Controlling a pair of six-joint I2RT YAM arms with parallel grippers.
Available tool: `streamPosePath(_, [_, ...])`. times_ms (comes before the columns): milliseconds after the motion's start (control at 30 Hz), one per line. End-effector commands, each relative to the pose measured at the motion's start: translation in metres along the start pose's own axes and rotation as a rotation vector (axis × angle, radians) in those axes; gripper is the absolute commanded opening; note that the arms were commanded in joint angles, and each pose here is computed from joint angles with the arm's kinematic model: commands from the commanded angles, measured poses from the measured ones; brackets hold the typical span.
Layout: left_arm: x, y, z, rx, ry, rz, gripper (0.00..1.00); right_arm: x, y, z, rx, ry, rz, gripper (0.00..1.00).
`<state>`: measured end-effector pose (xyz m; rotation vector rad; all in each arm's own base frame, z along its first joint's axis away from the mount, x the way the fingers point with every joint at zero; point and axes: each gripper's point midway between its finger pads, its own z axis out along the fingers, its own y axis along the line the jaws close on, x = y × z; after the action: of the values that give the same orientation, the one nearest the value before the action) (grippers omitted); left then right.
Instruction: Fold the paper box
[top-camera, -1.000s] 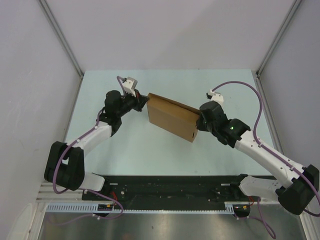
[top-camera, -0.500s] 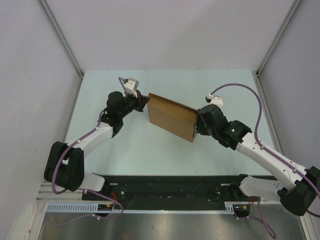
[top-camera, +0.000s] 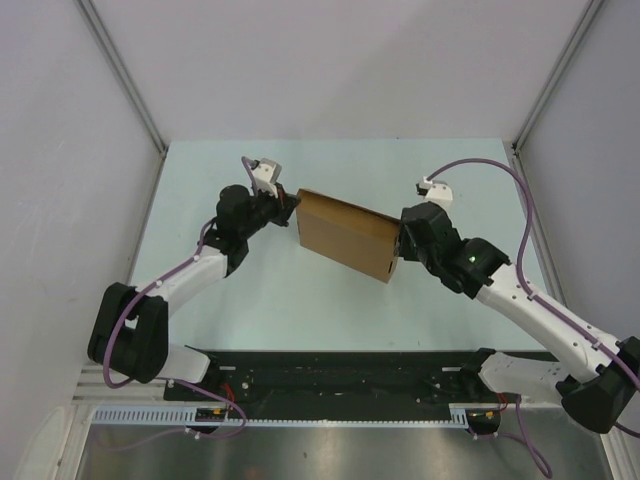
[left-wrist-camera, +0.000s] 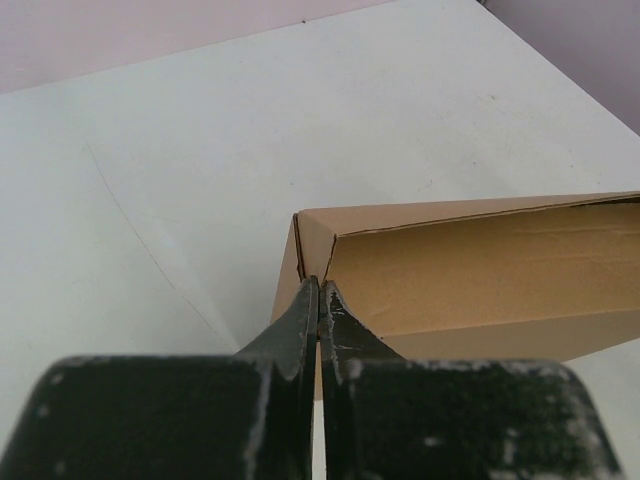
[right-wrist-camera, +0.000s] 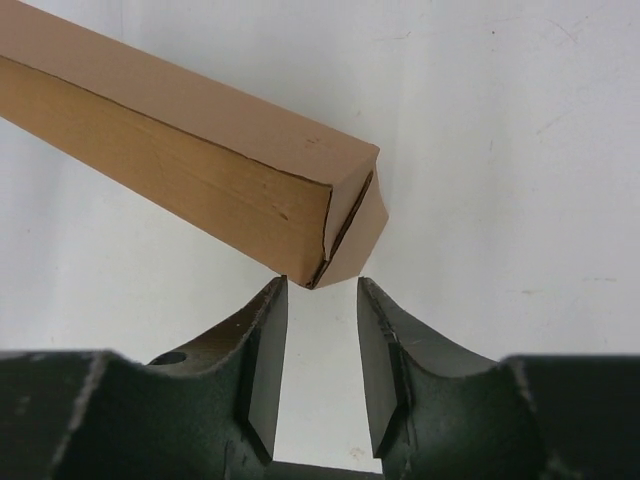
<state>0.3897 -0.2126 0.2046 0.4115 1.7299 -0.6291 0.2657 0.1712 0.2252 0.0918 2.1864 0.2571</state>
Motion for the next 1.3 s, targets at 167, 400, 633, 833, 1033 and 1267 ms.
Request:
streamPosePath(167, [0.038,-0.005,-0.008,0.006,0.125,-0.008,0.00,-0.027,0.007,0.005,0.021,-0.081,-0.019,0.24])
streamPosePath(400, [0.038,-0.007,-0.008,0.011,0.127,-0.006,0.00,-0.033,0.002,0.009,0.060,-0.112,-0.032,0.17])
streamPosePath(633, [0.039,-0.007,-0.008,0.012,0.132,-0.007,0.00,-0.041,-0.002,0.010,0.099,-0.153,-0.030,0.25])
streamPosePath(833, [0.040,-0.007,-0.007,0.013,0.135,-0.008,0.00,-0.044,-0.003,0.015,0.118,-0.173,-0.045,0.20])
streamPosePath(1033, [0.040,-0.009,-0.008,0.016,0.136,-0.007,0.01,-0.042,-0.002,0.021,0.137,-0.172,-0.056,0.06])
streamPosePath(1267, [0.039,-0.009,-0.008,0.014,0.137,-0.007,0.00,-0.037,-0.002,0.023,0.151,-0.163,-0.073,0.00])
